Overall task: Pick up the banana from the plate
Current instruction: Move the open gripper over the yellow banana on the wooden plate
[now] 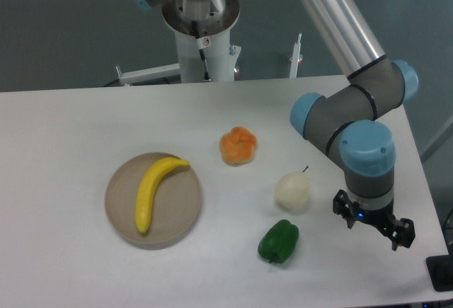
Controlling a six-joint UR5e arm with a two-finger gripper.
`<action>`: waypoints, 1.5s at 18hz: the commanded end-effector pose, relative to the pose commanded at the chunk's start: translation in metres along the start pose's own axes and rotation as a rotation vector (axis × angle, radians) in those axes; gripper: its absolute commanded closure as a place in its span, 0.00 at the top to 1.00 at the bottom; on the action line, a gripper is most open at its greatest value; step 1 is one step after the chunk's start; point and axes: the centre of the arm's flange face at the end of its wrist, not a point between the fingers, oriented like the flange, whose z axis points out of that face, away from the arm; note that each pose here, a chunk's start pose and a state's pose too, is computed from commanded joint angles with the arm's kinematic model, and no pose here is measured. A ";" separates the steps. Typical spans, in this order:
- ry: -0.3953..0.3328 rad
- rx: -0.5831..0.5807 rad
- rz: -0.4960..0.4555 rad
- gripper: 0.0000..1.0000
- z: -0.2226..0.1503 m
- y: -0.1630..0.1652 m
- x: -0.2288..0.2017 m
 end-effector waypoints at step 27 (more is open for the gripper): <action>0.187 0.034 -0.454 1.00 -0.148 -0.052 0.122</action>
